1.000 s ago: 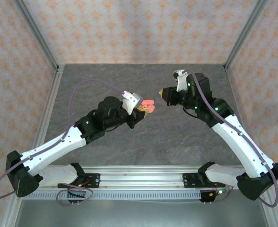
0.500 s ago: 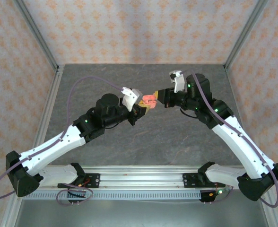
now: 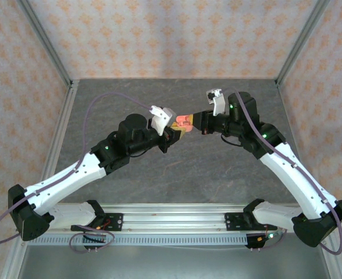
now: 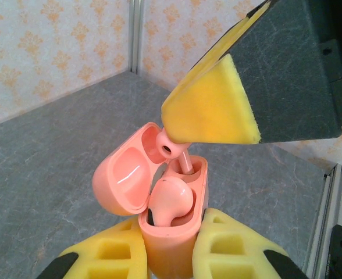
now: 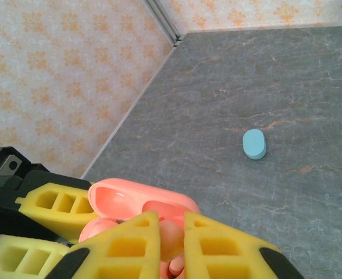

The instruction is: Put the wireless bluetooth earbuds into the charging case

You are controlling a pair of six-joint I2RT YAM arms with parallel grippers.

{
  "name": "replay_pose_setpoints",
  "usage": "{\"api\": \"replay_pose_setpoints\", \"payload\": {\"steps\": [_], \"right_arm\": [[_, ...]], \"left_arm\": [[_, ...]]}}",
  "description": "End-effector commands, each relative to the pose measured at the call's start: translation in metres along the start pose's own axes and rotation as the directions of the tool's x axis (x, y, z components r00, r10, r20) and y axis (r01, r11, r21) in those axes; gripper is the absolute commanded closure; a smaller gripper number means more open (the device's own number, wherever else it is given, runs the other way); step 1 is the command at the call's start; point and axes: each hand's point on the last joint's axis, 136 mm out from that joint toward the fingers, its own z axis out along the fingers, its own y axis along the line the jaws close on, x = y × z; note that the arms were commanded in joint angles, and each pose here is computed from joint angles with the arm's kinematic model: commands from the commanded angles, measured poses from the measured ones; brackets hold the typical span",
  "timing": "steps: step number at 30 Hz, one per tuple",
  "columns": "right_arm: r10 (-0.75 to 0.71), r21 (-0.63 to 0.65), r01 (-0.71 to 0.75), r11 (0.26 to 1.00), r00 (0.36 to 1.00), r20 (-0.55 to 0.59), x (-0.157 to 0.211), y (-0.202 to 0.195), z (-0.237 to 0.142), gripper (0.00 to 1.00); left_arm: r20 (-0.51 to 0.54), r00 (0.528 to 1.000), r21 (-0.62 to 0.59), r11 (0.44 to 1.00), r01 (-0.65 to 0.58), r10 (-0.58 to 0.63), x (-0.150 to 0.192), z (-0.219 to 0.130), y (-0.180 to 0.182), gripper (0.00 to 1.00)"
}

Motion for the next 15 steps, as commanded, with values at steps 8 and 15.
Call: {"api": "replay_pose_setpoints", "payload": {"steps": [8,15], "right_arm": [[0.001,-0.098,-0.004,0.995,1.000,-0.031,0.011,0.017,-0.004,0.86],[0.016,-0.128,-0.022,0.992,0.999,-0.043,0.014,0.022,-0.006,0.70]], "left_arm": [[0.086,0.996,0.030,0.999,-0.010,0.007,-0.032,-0.006,-0.010,1.00],[0.089,0.996,0.038,0.999,-0.020,0.017,-0.034,-0.006,-0.012,1.00]]}}
